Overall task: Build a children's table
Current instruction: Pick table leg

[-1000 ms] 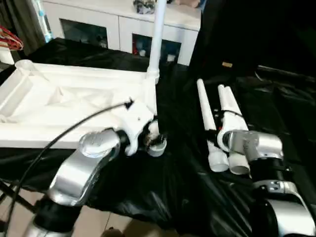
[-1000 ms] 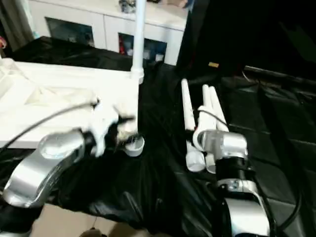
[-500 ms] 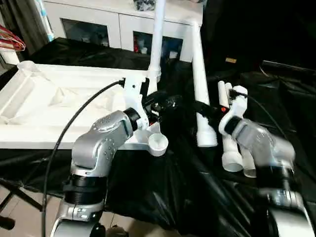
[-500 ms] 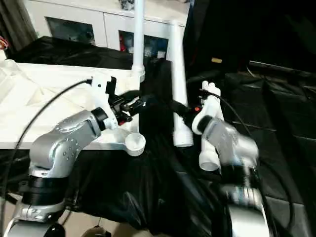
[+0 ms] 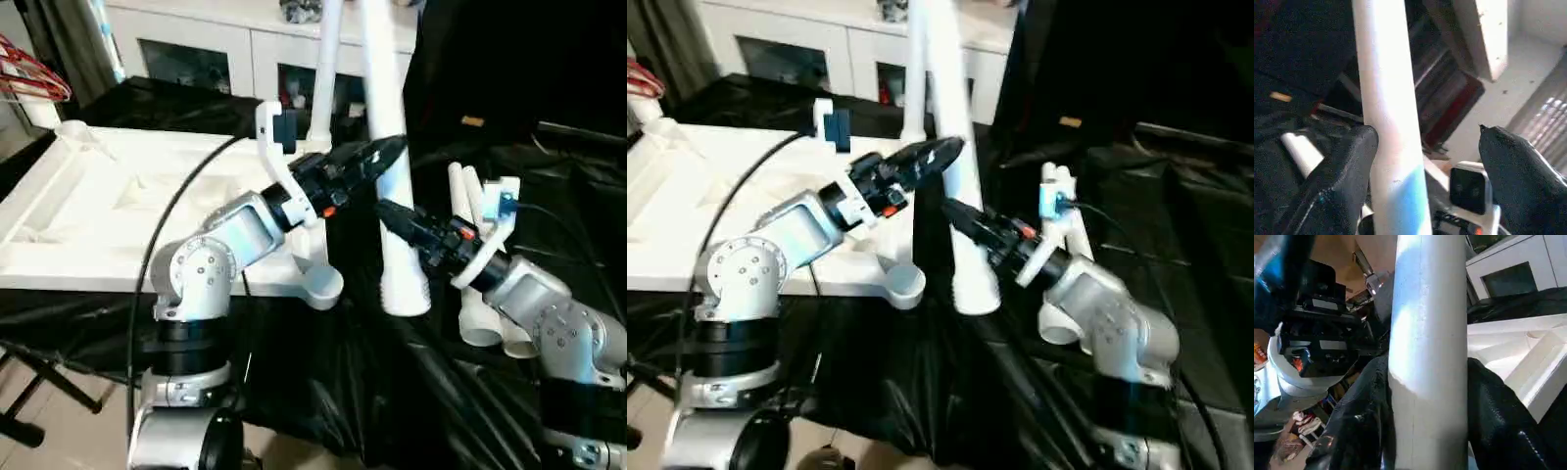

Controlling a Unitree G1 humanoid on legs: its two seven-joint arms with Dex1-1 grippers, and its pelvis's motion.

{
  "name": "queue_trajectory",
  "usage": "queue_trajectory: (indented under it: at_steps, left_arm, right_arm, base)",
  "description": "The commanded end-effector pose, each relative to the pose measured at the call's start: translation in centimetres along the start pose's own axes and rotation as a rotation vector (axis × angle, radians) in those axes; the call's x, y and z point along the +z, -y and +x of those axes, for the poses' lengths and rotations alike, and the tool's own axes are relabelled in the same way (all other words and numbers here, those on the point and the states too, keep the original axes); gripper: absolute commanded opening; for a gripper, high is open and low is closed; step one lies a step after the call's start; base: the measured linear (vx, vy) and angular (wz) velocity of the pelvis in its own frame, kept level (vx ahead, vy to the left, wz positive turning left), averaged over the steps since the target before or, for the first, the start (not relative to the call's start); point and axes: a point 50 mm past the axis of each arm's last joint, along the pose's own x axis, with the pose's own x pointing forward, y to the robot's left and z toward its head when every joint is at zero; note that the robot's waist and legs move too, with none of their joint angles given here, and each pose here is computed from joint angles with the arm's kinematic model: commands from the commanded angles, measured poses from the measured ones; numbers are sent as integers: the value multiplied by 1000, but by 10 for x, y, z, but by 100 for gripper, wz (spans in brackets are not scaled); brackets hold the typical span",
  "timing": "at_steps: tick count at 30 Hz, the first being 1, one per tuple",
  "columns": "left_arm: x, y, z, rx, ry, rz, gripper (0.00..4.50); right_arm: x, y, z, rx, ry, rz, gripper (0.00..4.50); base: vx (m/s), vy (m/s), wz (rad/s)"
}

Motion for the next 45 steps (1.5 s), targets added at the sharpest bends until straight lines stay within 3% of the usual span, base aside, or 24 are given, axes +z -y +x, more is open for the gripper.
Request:
queue_trajectory:
  at_steps: [1,6,16,17,26,34,43,45]
  left_arm:
    - [-8,15,13,-93,-82,4,375]
    - [-19,3,12,6,-143,11,375]
    - [-10,-13,0,98,-122,35,375]
    - [-7,-9,0,61,-99,27,340]
    - [-4,-1,0,-47,-77,-6,287]
    - [-1,-4,-2,-18,-51,-21,208]
    - [4,-7,-2,34,-20,-8,185]
    - [4,-8,-1,68,-27,42,185]
  right_arm:
    - [7,-14,6,90,6,-28,180]
    - [7,-16,8,114,9,-26,180]
    - [8,-16,10,121,-6,-34,178]
    - [8,-17,11,131,-14,-29,178]
    - [1,-19,17,190,-64,0,178]
    - [1,-17,22,195,-70,-3,178]
    - [0,-17,24,189,-82,-11,178]
    - [-1,-17,25,177,-95,-33,234]
  base:
    - [0,0,0]
    - [0,0,0]
    - [0,0,0]
    - [0,0,0]
    - [0,0,0]
    - [0,0,0]
    - [0,0,0]
    - [0,0,0]
